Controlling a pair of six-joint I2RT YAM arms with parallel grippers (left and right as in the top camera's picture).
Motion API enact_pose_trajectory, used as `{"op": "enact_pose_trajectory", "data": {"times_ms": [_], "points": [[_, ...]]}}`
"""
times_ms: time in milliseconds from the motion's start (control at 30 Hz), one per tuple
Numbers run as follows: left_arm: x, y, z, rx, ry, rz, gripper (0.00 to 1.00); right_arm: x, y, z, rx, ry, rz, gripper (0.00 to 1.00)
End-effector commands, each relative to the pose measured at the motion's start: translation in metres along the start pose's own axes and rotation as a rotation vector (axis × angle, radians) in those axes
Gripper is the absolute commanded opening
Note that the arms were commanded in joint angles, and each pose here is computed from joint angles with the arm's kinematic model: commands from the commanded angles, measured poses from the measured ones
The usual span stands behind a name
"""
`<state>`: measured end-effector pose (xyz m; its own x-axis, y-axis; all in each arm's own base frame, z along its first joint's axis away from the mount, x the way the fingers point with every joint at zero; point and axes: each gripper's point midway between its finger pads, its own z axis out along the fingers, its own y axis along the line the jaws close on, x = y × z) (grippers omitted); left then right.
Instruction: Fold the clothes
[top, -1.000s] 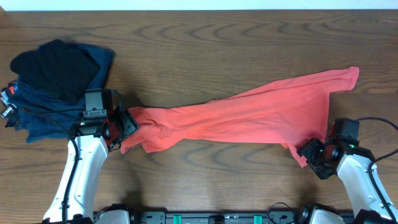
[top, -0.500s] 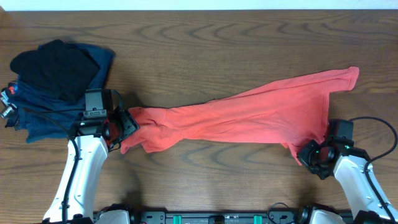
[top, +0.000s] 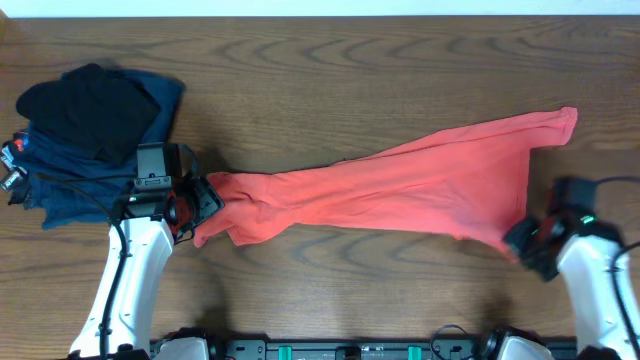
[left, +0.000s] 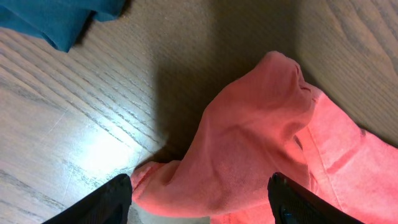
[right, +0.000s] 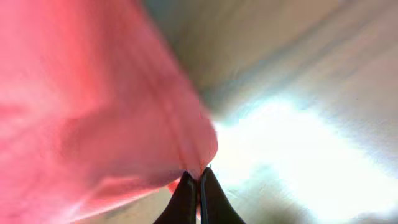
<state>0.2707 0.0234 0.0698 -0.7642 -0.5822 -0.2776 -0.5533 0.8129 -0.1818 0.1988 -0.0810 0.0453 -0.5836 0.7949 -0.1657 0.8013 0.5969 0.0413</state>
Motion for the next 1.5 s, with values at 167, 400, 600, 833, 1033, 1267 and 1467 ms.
{"op": "enact_pose_trajectory", "data": {"times_ms": [167,400,600,833,1033,1267,1467], "points": [[-0.006,-0.002,-0.003,0.005,-0.013,0.013,0.72,-0.059,-0.028,-0.05,0.132,-0.18,0.024,0.01],[0.001,0.002,-0.003,-0.011,0.015,0.013,0.72,-0.049,-0.038,-0.044,0.178,-0.137,0.021,0.01],[0.016,0.007,-0.004,-0.027,0.078,0.013,0.72,-0.042,-0.042,-0.043,0.197,-0.103,0.015,0.01],[0.036,-0.005,0.0,0.064,0.166,0.057,0.8,-0.041,-0.042,-0.043,0.199,-0.099,0.015,0.01],[0.046,-0.001,0.009,0.054,0.202,0.059,0.81,-0.04,-0.043,-0.043,0.201,-0.096,0.014,0.01],[0.054,-0.021,0.029,0.145,0.279,0.057,0.8,-0.04,-0.043,-0.043,0.2,-0.096,0.014,0.01],[0.066,-0.059,0.04,0.278,0.332,0.12,0.37,-0.04,-0.043,-0.043,0.2,-0.095,0.014,0.01]]}}
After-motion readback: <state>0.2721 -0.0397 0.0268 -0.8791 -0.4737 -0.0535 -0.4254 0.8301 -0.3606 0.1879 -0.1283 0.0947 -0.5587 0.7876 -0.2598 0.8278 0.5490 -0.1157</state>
